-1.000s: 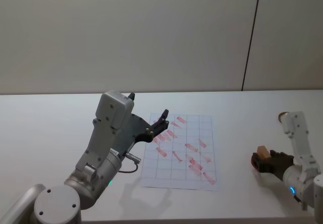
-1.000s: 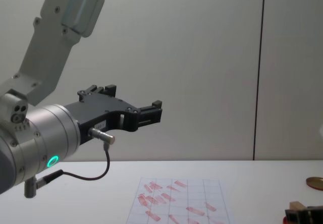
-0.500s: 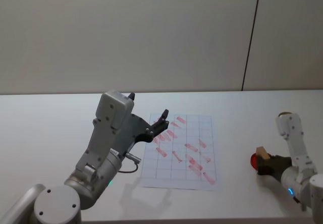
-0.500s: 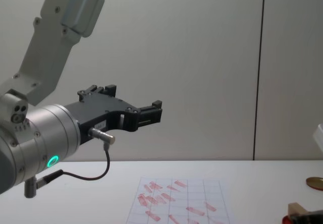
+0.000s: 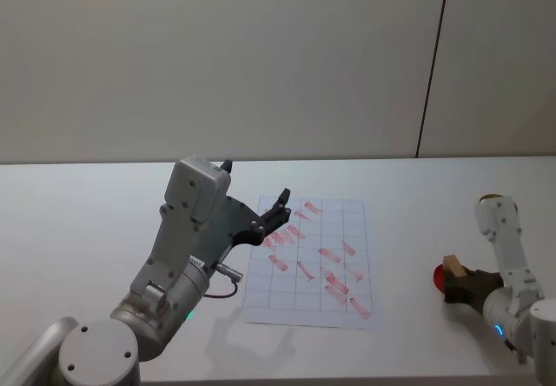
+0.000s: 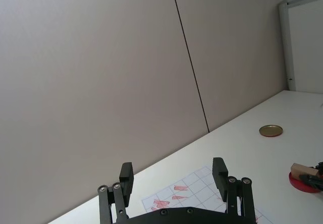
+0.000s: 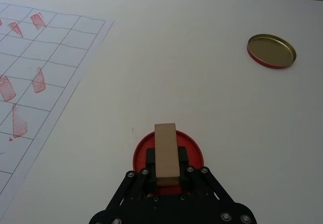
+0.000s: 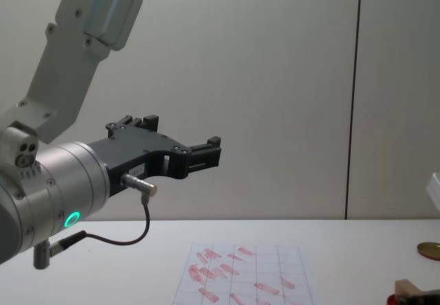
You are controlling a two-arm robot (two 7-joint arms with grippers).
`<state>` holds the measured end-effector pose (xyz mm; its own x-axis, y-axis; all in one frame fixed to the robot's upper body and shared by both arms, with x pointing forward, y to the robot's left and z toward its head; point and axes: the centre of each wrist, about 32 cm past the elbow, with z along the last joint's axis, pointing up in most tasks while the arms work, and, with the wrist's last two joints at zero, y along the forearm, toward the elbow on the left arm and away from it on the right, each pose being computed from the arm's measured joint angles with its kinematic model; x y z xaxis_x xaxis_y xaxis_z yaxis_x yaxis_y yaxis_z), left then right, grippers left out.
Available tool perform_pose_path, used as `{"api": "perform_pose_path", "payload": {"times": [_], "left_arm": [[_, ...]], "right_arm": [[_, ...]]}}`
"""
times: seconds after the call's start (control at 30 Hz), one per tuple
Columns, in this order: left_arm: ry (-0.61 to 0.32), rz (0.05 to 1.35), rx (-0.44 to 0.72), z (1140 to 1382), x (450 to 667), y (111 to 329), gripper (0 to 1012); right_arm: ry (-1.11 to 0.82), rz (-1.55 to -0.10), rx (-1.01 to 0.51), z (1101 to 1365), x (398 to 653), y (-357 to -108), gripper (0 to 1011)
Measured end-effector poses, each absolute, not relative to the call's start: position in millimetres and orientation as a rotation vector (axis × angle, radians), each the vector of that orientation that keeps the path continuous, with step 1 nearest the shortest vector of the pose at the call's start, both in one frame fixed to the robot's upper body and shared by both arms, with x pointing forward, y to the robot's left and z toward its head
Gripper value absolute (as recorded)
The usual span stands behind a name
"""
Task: Use the one hand to pick up the stamp and affix it onto the A4 paper.
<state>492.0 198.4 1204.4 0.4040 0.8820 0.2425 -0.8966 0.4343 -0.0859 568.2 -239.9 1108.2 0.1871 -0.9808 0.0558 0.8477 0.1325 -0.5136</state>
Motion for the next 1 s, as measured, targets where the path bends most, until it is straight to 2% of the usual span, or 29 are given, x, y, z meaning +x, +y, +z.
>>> {"api": "perform_pose_path", "payload": {"times": [0.47,1.0], "left_arm": [[-0.268,1.124,0.061,1204.4,492.0,198.4,993],[-0.268,1.124,0.061,1204.4,492.0,198.4,993]], "right_arm": [[0.318,-1.372,-0.449,1110.4,568.5,-238.0,221],[0.197,-1.286,-0.299,1147.7,565.2,-218.5,221]]}}
